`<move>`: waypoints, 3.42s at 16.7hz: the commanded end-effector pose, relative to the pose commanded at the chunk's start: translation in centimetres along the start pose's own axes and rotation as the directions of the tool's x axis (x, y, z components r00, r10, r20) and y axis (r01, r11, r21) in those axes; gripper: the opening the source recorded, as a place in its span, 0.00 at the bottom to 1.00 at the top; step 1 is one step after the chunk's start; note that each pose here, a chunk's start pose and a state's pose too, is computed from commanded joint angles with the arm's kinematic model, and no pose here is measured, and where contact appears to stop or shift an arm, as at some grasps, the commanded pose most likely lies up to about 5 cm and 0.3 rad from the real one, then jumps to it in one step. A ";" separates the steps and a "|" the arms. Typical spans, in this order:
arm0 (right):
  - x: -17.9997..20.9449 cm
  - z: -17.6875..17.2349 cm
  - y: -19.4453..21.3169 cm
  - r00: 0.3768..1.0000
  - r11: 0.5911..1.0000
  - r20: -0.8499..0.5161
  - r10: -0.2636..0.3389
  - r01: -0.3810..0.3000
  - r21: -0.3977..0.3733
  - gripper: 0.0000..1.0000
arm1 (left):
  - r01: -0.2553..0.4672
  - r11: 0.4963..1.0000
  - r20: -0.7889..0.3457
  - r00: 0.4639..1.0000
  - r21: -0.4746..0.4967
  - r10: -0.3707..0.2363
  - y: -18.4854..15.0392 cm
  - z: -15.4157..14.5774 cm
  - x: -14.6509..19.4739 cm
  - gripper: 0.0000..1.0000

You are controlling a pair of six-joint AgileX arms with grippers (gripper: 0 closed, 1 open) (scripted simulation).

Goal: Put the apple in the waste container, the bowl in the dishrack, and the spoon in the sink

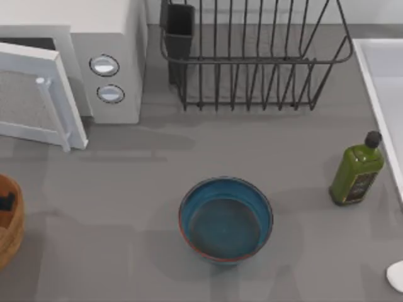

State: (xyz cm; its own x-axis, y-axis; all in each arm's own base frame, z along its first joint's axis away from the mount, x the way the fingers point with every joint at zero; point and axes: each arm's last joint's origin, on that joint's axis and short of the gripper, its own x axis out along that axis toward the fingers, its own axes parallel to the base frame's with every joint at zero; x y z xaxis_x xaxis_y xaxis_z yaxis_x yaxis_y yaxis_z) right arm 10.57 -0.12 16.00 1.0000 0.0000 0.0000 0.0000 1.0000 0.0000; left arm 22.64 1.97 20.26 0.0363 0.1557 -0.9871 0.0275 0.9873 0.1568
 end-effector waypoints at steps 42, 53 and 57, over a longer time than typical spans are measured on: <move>0.0 0.0 0.0 1.000 1.000 0.000 0.000 0.000 0.000 1.00 | 0.156 0.987 0.999 0.036 -0.033 0.027 -3.1 -12.1 3.4 1.00; 0.8 5.1 1.5 0.964 0.988 -0.234 0.123 -0.096 0.121 1.00 | 0.156 0.987 0.999 0.036 -0.033 0.027 -3.1 -12.1 3.4 1.00; 4.3 9.3 4.2 0.816 0.967 -0.532 0.225 -0.121 0.223 1.00 | 0.156 0.987 0.999 0.036 -0.033 0.027 -3.1 -12.1 3.4 1.00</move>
State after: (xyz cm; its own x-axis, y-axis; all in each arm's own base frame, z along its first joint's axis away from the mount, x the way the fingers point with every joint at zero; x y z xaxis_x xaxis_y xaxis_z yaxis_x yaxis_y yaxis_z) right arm 14.91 4.09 25.30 0.8161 0.2249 -0.5324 -0.1210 0.9672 0.2231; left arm 10.57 -0.12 16.00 1.0000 0.0000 0.0000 0.0000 1.0000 0.0000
